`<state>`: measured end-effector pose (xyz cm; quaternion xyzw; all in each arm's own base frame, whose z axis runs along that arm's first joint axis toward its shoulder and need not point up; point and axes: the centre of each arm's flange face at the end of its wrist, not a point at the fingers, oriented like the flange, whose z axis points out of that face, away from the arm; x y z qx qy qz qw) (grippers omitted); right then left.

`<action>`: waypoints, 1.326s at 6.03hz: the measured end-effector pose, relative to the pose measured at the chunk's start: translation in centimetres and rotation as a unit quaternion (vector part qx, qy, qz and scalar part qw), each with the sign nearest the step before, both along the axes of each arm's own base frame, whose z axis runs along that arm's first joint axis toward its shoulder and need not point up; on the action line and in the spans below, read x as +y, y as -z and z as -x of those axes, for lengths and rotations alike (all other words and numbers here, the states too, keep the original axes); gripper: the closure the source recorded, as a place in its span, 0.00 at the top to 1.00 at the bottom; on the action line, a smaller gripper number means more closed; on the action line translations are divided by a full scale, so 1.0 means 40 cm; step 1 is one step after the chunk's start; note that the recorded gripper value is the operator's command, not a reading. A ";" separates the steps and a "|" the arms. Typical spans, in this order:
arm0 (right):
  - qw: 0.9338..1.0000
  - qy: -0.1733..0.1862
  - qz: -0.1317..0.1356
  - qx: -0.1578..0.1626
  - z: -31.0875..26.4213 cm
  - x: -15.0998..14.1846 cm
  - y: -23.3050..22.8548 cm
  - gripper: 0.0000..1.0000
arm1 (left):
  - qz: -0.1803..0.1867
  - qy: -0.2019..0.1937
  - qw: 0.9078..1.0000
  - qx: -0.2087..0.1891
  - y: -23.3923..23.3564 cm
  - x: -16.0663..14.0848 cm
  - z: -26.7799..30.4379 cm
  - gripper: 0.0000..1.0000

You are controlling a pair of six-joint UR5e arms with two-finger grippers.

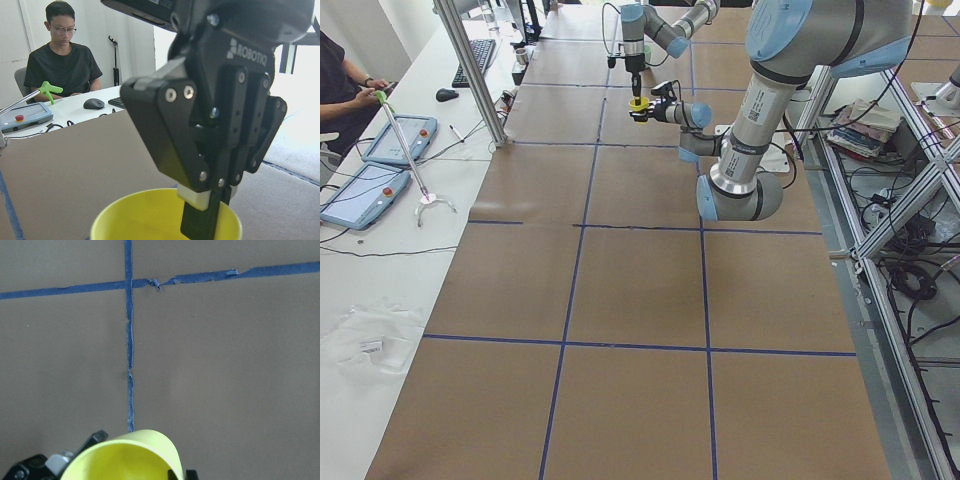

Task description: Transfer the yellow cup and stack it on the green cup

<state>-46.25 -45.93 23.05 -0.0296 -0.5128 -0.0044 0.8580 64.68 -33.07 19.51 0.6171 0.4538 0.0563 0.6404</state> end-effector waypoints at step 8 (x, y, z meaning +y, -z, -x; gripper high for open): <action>0.976 -0.183 0.059 0.099 -0.435 -0.023 -0.359 0.00 | 0.004 -0.003 1.000 0.008 0.020 0.001 0.006 0.95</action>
